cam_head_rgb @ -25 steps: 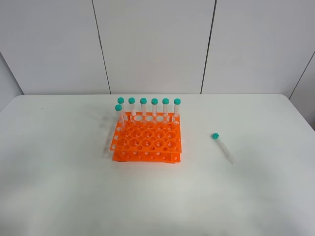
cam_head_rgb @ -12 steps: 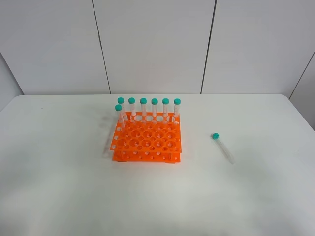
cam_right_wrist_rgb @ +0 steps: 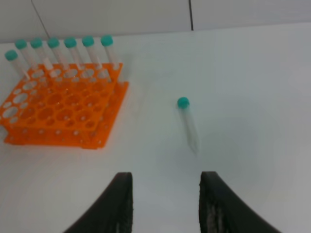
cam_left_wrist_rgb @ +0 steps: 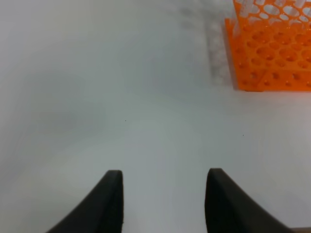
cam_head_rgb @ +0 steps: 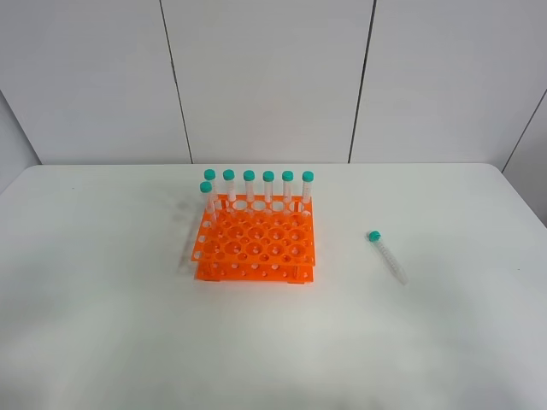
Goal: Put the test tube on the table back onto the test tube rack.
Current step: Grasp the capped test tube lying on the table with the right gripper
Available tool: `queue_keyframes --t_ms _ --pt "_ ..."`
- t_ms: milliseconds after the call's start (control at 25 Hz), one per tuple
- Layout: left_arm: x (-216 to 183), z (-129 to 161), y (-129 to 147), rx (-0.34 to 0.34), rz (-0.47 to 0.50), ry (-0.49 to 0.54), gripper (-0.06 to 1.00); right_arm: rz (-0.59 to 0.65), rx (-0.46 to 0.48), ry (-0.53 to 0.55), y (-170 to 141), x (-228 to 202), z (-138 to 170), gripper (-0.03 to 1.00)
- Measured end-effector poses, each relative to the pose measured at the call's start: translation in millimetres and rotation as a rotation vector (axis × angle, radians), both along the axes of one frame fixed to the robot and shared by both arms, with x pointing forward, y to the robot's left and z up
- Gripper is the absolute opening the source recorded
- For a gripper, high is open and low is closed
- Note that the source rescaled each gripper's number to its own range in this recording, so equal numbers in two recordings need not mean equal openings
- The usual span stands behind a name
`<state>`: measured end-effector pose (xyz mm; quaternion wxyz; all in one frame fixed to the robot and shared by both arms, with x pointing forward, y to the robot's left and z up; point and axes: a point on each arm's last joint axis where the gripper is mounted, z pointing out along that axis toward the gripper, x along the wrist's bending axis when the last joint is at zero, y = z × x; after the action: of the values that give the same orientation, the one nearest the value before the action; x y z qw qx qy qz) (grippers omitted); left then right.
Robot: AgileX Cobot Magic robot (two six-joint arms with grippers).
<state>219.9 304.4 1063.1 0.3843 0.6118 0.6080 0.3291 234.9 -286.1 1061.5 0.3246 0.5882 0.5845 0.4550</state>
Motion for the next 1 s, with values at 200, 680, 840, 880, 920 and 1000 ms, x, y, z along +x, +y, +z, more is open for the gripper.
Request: queue_keyframes --t_ms 200,680,840,880,920,1000 --pt "0.0 0.0 0.0 0.000 0.000 0.000 0.60 0.003 -0.002 0.039 0.5 19.3 27.8 0.50" --pt "0.0 0.0 0.0 0.000 0.000 0.000 0.60 0.100 -0.099 0.129 6.2 155.0 123.1 0.50" --pt "0.0 0.0 0.0 0.000 0.000 0.000 0.60 0.148 -0.094 0.285 9.9 213.0 122.5 0.50" --pt "0.0 0.0 0.0 0.000 0.000 0.000 0.60 0.163 -0.096 0.337 10.8 228.6 117.2 0.50" --pt "0.0 0.0 0.0 0.000 0.000 0.000 0.60 0.180 -0.100 0.392 11.6 242.4 110.4 0.50" --pt "0.0 0.0 0.0 0.000 0.000 0.000 0.60 0.205 -0.102 0.484 13.3 265.1 96.0 0.50"
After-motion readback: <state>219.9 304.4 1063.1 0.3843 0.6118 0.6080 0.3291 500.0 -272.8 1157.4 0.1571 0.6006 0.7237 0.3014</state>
